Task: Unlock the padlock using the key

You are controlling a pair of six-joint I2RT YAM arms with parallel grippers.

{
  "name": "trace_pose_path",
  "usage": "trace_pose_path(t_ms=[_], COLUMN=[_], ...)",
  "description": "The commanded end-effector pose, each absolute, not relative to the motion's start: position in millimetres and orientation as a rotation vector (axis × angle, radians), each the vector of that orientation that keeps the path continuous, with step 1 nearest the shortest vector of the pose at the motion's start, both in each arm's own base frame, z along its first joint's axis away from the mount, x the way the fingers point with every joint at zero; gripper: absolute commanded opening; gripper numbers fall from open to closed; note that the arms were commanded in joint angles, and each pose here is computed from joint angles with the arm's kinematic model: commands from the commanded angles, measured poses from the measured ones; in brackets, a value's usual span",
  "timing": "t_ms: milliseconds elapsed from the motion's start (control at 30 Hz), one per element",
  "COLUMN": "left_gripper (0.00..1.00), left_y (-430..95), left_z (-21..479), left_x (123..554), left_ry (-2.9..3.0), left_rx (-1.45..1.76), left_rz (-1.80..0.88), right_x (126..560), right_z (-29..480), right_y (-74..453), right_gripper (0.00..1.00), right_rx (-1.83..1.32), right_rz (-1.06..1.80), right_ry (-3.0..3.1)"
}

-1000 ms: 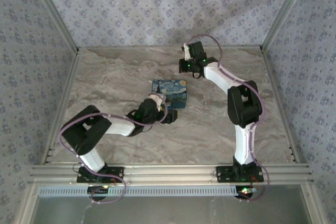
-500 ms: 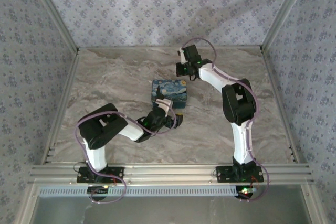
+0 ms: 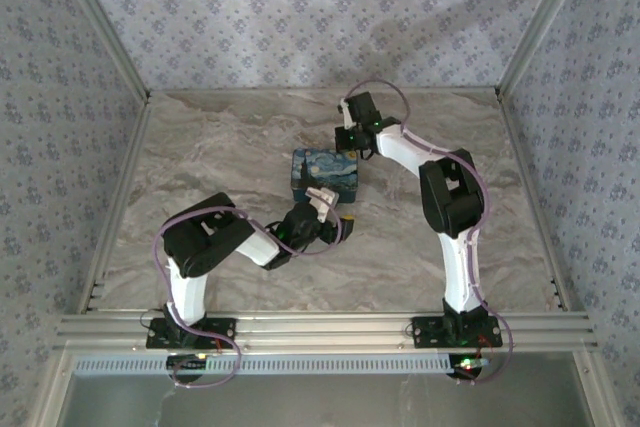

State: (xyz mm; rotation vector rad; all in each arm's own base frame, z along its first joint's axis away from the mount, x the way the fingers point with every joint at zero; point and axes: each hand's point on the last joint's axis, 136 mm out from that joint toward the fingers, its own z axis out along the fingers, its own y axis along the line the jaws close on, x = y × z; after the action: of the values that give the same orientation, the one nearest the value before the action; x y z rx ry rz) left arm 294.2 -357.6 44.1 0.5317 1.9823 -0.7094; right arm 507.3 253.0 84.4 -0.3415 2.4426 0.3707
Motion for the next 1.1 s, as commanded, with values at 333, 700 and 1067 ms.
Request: trace_pose_path(t_ms=[333, 700, 1067], left_gripper=[0.87, 0.89, 0.68], left_y=[-342, -302, -327], left_z=[62, 39, 72], left_x=[319, 324, 306], left_ry=[1.912, 2.01, 1.903], left_rx=[0.283, 0.097, 0.276], left_rz=[-0.89, -0.753, -1.14], right_x=[491, 490, 490], right_z=[67, 71, 73], right_y=[260, 261, 262], right_gripper=[0.0, 0.0, 0.0], right_rx=[-0.389, -0.391, -0.387], right_rz=[0.385, 0.394, 0.392], right_ry=[2.462, 2.447, 2.439])
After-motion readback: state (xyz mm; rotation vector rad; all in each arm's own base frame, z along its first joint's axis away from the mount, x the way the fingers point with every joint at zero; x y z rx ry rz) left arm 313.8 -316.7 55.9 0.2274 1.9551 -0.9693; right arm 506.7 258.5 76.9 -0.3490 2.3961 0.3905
